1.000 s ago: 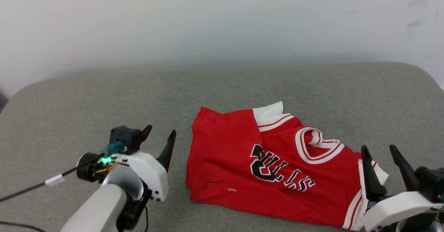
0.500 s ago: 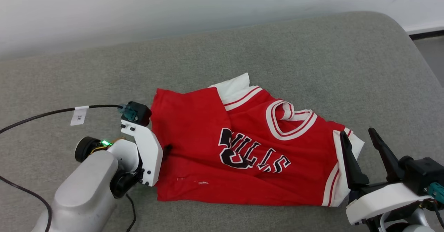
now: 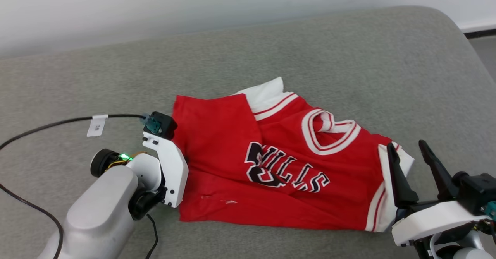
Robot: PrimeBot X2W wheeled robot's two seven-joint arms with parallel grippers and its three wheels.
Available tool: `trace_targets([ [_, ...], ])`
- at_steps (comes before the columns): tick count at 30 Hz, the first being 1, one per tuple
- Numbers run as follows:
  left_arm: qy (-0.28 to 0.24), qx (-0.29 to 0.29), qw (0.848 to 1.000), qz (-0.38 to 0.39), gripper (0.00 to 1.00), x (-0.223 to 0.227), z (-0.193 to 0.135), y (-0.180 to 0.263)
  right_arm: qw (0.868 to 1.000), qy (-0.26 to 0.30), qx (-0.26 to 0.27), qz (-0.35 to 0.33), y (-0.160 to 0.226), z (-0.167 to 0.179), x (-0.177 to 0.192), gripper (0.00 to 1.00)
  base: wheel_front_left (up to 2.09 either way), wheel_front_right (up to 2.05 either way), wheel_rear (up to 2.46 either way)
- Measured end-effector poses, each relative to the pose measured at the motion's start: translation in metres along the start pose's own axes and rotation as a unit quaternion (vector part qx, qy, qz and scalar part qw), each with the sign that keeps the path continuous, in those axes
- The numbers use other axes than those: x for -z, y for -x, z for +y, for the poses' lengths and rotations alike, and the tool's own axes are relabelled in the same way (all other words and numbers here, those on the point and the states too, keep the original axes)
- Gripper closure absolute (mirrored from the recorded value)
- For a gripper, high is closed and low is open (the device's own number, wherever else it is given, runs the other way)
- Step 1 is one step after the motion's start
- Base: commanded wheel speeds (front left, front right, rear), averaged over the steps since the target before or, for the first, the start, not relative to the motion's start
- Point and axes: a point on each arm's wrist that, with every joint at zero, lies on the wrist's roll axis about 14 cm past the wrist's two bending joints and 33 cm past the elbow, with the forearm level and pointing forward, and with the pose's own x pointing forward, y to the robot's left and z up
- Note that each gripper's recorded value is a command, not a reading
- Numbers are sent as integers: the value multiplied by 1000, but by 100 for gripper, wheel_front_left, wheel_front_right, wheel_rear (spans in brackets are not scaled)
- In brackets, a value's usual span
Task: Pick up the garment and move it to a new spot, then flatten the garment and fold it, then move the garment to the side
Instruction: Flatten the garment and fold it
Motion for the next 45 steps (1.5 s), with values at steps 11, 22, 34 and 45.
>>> trace_targets([
  [11, 79, -80, 989, -99, 100, 41, 16, 69, 998, 11, -54, -20, -7, 34, -18, 0, 0, 0, 0],
  [22, 235, -92, 968, -16, 100, 171, -34, 117, 995, 15, -101, -23, 6, 64, -27, 0, 0, 0, 0],
  [34, 258, -100, 960, -51, 0, 172, -49, 132, 996, 8, -86, -21, 19, 52, -25, 0, 0, 0, 0],
  [45, 97, -160, 950, -252, 0, 28, 14, 154, 997, 10, -71, -25, 16, 43, -28, 0, 0, 0, 0],
])
